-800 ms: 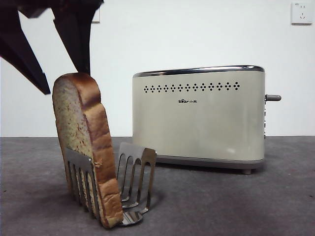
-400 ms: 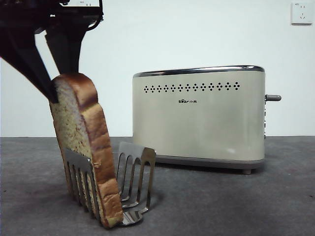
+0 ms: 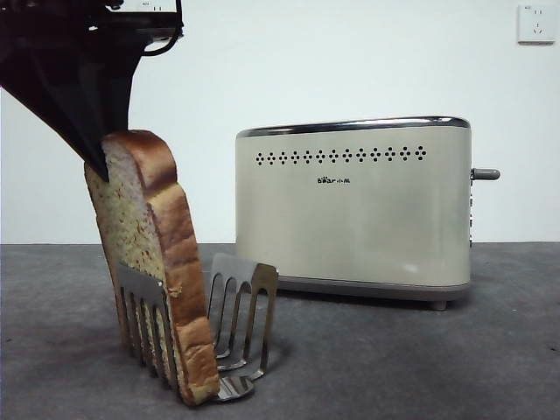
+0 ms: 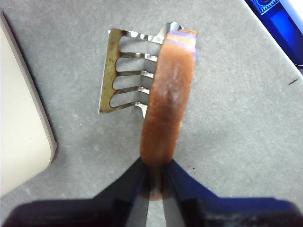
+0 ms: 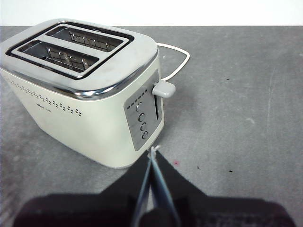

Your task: Pick up a slice of bread from the rack,put the bread on the toaster,press the button

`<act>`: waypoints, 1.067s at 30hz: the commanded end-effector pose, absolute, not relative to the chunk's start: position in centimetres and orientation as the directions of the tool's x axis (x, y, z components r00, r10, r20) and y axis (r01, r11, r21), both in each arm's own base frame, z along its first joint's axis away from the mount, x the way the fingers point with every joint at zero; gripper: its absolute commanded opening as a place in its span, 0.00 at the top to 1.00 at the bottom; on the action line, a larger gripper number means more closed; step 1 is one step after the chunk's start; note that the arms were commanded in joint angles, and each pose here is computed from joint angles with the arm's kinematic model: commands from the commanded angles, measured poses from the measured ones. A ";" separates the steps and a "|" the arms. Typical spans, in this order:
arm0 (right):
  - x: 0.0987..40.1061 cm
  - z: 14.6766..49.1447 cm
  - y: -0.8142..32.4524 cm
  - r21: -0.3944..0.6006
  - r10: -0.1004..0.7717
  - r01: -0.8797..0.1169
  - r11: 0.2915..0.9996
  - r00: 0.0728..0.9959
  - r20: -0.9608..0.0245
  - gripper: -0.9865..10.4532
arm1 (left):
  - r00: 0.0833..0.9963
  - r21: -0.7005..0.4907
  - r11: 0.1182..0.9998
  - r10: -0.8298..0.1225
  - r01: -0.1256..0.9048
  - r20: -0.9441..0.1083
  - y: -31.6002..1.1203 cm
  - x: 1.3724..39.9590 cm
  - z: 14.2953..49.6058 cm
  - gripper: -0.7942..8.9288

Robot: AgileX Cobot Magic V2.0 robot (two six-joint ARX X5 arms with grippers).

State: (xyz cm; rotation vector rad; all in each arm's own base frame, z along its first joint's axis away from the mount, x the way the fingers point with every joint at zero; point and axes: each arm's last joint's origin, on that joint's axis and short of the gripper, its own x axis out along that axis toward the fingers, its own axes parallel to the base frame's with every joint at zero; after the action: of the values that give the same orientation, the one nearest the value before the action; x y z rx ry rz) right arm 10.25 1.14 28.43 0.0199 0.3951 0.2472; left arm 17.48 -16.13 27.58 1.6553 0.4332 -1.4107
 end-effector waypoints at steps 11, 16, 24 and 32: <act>10.1 28.6 1.1 0.037 0.241 -0.246 0.969 0.893 -0.380 0.91 | 0.358 0.484 -0.536 -0.329 0.691 -0.874 -15.7 17.0 29.9 0.92; 10.2 28.6 1.1 0.037 0.241 -0.246 0.969 0.893 -0.381 0.91 | 0.422 0.573 -0.508 -0.390 0.643 -0.819 -15.6 16.9 32.9 0.92; 10.5 28.4 1.2 0.041 0.241 -0.245 0.969 0.886 -0.396 0.91 | 0.565 0.727 -0.436 -0.456 0.531 -0.687 -15.8 17.3 38.1 0.93; 10.7 28.3 1.2 0.044 0.241 -0.245 0.969 0.880 -0.409 0.91 | 0.691 0.825 -0.175 -0.468 0.538 -0.550 -16.7 19.0 42.1 0.93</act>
State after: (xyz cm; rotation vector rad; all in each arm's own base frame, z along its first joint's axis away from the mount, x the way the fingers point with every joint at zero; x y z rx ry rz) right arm 10.74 1.17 28.05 -0.0044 0.4359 0.2522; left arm 18.80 -16.62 41.76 1.5976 0.0313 -0.9201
